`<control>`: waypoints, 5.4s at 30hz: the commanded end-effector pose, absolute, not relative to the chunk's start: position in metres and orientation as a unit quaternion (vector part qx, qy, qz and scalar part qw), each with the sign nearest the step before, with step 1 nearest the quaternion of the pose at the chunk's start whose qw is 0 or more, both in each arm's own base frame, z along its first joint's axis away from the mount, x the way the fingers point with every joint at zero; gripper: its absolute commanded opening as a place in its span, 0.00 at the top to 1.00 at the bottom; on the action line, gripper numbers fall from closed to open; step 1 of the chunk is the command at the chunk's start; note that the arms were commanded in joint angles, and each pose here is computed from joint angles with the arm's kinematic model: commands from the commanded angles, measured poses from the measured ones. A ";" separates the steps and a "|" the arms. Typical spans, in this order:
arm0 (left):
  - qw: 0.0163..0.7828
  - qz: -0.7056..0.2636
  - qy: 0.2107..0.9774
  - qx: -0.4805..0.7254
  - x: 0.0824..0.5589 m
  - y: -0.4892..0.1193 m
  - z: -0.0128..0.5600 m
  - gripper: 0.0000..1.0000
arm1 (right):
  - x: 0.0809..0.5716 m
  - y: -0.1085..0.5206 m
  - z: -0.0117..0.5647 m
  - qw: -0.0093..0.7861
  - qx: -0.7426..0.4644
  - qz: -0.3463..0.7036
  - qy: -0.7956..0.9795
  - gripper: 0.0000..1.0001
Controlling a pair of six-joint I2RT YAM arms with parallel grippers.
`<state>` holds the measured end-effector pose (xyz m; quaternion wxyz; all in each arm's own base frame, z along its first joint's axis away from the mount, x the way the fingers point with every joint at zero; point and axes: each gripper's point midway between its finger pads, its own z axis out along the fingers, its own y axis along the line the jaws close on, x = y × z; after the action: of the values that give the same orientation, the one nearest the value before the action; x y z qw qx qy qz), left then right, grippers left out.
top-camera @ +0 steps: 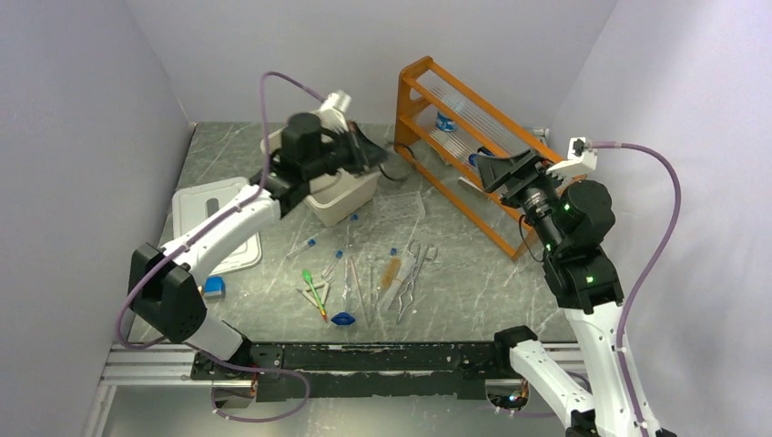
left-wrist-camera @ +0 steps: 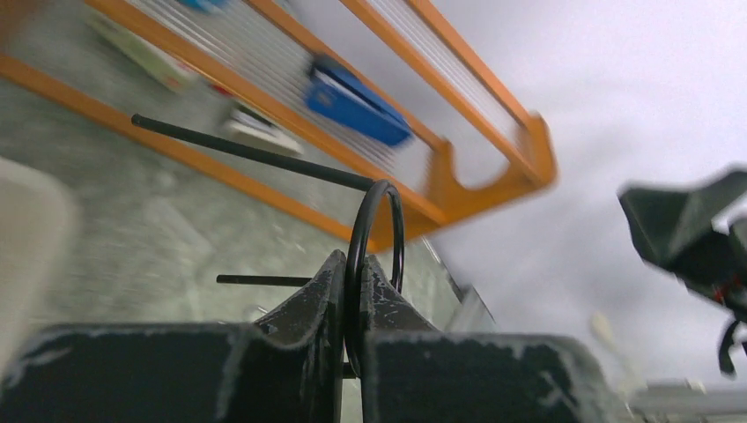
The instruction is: Organize the chemistry lab equipment
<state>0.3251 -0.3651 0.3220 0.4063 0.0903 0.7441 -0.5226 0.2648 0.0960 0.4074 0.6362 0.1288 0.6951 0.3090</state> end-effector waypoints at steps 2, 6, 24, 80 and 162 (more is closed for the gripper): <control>0.496 -0.473 0.728 0.029 0.394 -0.288 0.362 0.95 | 0.274 0.109 0.416 0.633 0.114 0.339 0.687 0.26; 0.511 -0.447 0.734 -0.021 0.436 -0.246 0.350 0.95 | 0.279 0.116 0.414 0.624 0.107 0.353 0.688 0.28; 0.443 -0.471 0.754 -0.117 0.522 -0.202 0.242 0.95 | 0.288 0.124 0.400 0.606 0.108 0.364 0.699 0.31; 0.390 -0.148 0.909 -0.018 0.512 -0.131 0.165 0.32 | 0.300 0.194 0.302 0.508 0.019 0.332 0.795 0.39; 0.405 -0.340 0.844 0.090 0.304 -0.219 0.231 0.28 | 0.212 0.237 0.022 0.278 0.160 0.146 0.936 0.71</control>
<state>0.3090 -0.2071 0.2189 0.3981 0.0780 0.8600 -0.3097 0.2068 0.2377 0.0244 0.2626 0.1394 0.9439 0.1437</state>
